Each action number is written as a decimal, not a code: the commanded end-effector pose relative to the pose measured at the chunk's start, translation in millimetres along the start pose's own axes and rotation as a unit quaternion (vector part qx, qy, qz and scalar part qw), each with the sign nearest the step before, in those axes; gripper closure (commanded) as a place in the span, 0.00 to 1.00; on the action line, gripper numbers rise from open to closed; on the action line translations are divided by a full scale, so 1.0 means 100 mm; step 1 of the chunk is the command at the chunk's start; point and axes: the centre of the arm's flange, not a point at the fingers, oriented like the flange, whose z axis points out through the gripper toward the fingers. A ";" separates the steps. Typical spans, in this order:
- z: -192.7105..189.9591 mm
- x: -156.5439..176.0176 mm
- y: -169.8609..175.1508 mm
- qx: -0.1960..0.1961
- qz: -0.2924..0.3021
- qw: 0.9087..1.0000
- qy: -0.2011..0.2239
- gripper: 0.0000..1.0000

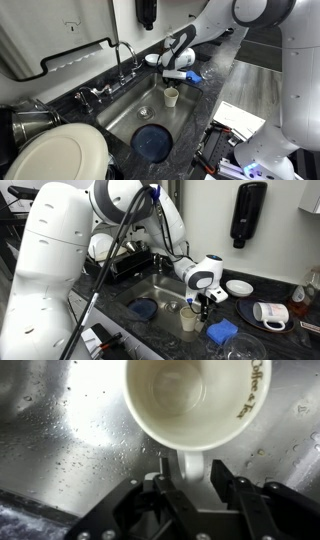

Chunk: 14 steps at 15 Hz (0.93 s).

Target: Take the cup out of the sink

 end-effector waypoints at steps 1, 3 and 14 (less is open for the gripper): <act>0.05 0.04 -0.04 0.000 0.009 1.000 -0.006 0.83; 0.06 0.04 -0.04 0.000 0.010 1.000 -0.006 0.97; -0.19 -0.09 -0.05 -0.018 0.023 1.000 -0.010 0.96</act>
